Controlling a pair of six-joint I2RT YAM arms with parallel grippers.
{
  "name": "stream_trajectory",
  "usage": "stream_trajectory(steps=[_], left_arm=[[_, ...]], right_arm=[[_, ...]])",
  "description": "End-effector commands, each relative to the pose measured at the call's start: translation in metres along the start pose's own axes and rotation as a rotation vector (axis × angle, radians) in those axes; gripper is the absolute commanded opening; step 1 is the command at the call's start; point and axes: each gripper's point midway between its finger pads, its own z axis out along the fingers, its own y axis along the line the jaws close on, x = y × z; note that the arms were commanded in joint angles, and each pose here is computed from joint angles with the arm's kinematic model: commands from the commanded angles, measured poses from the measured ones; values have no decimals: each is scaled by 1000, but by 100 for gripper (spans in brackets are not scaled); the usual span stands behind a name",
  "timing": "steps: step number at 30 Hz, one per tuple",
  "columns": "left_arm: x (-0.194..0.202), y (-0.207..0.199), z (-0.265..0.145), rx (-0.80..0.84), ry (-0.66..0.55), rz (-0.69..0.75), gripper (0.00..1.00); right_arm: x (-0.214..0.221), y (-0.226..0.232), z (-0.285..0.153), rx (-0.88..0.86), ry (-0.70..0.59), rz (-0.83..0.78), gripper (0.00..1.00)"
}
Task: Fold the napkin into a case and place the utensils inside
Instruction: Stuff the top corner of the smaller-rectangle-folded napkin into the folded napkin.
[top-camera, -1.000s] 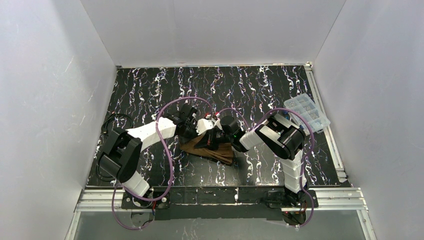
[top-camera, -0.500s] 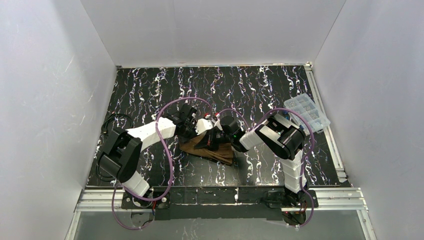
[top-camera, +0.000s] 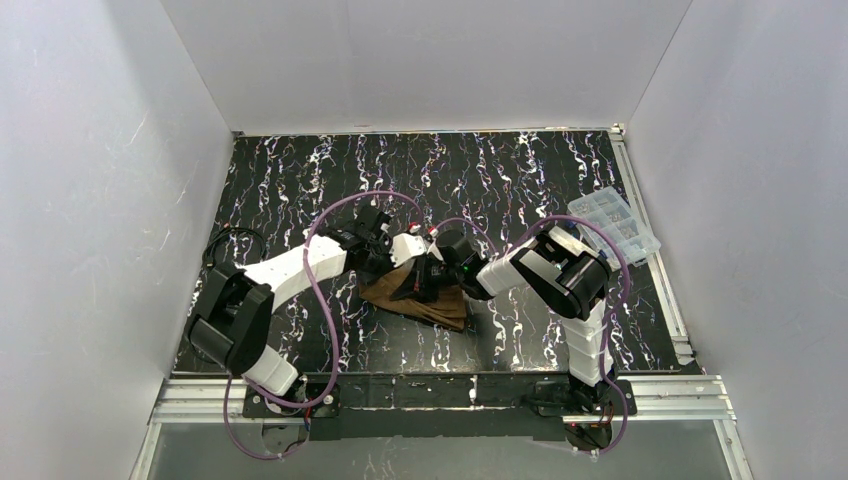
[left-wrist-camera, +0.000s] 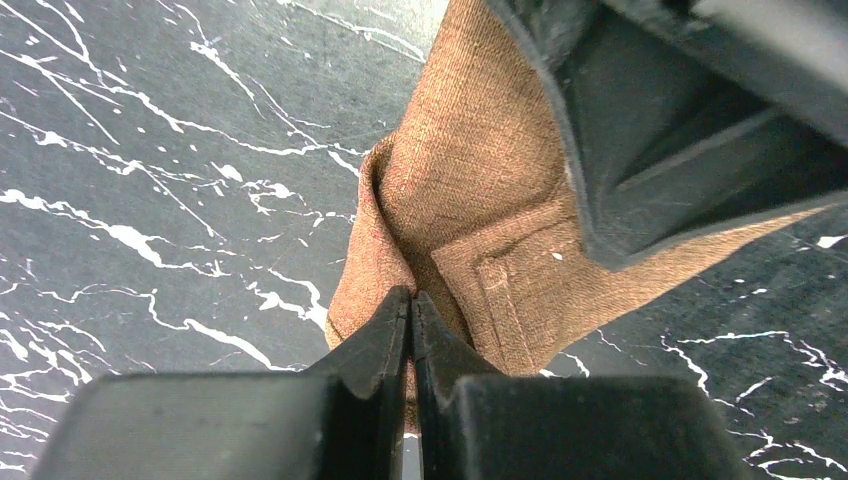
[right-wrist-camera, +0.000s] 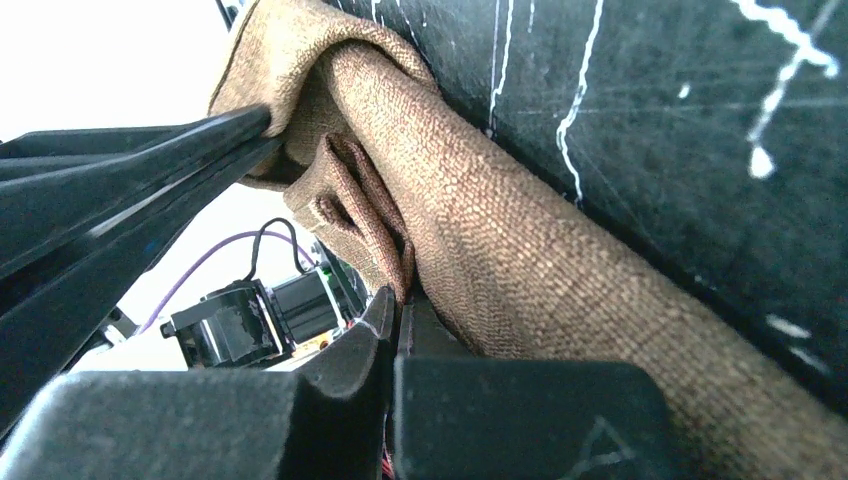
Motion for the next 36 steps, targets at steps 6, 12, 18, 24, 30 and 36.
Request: stream_trajectory(steps=[6, 12, 18, 24, 30, 36], left_arm=[[-17, -9, -24, 34, -100, -11, 0], [-13, -11, -22, 35, -99, 1, 0], [-6, -11, -17, 13, -99, 34, 0], [-9, -8, -16, 1, -109, 41, 0], [-9, -9, -17, 6, -112, 43, 0], [-6, -15, -15, 27, -111, 43, 0]], right_arm=[[-7, 19, -2, 19, 0, -49, 1], [-9, 30, -5, 14, 0, -65, 1], [-14, 44, -5, 3, 4, -77, 1], [-17, 50, -1, 10, 22, -78, 1], [-19, 43, 5, 43, 43, -70, 1], [-26, 40, 8, 54, 31, -102, 1]])
